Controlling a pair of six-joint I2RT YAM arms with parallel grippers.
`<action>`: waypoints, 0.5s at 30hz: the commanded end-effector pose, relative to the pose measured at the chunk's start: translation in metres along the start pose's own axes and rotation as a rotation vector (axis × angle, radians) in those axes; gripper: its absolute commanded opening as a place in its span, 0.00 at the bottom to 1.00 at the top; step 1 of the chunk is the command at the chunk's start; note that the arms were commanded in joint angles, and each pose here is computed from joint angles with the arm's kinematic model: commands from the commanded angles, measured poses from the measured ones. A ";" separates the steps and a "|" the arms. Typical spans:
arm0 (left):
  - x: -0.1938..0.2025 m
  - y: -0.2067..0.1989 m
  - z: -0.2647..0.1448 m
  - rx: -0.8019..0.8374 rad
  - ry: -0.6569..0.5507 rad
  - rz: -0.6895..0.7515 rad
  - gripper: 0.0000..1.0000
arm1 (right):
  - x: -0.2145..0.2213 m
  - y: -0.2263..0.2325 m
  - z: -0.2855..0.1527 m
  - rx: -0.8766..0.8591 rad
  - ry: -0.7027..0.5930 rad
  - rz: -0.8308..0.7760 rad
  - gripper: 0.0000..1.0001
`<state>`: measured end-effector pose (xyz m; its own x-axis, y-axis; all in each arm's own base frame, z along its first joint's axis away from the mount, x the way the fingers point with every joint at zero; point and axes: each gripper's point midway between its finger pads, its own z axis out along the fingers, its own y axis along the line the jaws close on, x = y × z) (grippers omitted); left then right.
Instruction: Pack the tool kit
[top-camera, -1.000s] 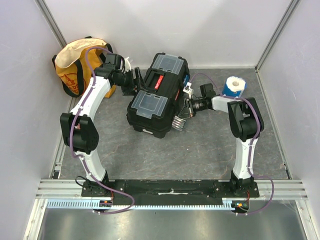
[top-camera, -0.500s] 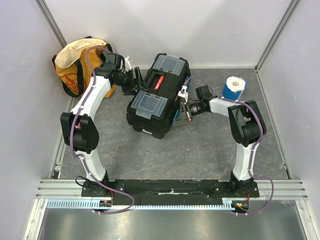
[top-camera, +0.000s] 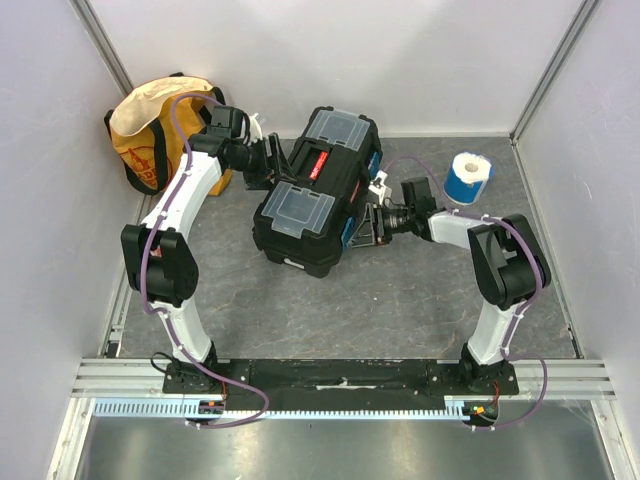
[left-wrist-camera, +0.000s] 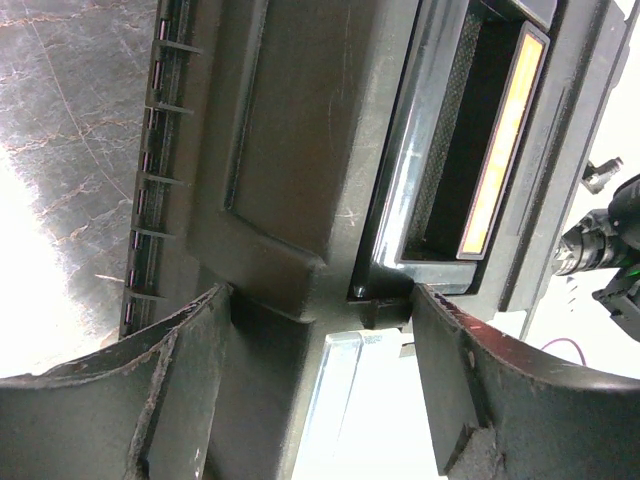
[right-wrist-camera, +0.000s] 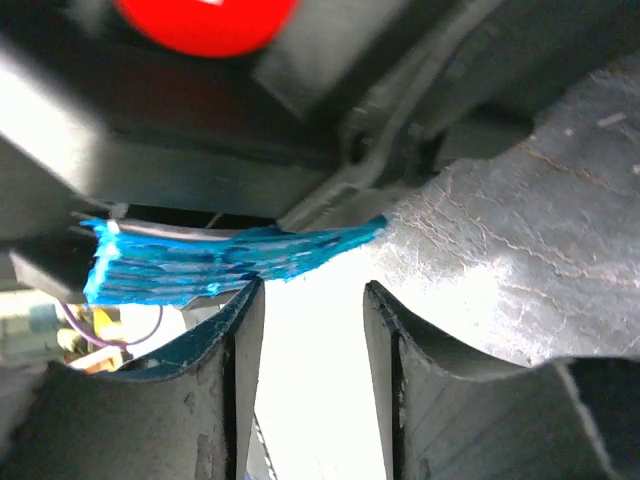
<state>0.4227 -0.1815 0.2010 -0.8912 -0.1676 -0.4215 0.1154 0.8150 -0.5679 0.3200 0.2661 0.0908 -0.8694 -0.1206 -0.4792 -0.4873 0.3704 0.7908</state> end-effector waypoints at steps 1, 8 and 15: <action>0.028 0.023 0.031 -0.085 0.102 -0.042 0.75 | -0.043 0.010 0.001 0.052 -0.229 0.014 0.56; 0.047 0.018 0.034 -0.027 0.150 -0.094 0.75 | -0.056 0.030 -0.006 -0.022 -0.426 0.107 0.77; 0.050 0.011 0.039 0.026 0.172 -0.130 0.74 | -0.083 0.074 -0.014 -0.191 -0.540 0.075 0.86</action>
<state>0.4253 -0.1823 0.1995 -0.8801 -0.1872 -0.4364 0.1278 0.7917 -0.5974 0.3214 0.2633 0.0758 -0.9157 0.2531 -0.3122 -0.1927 0.4053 0.8937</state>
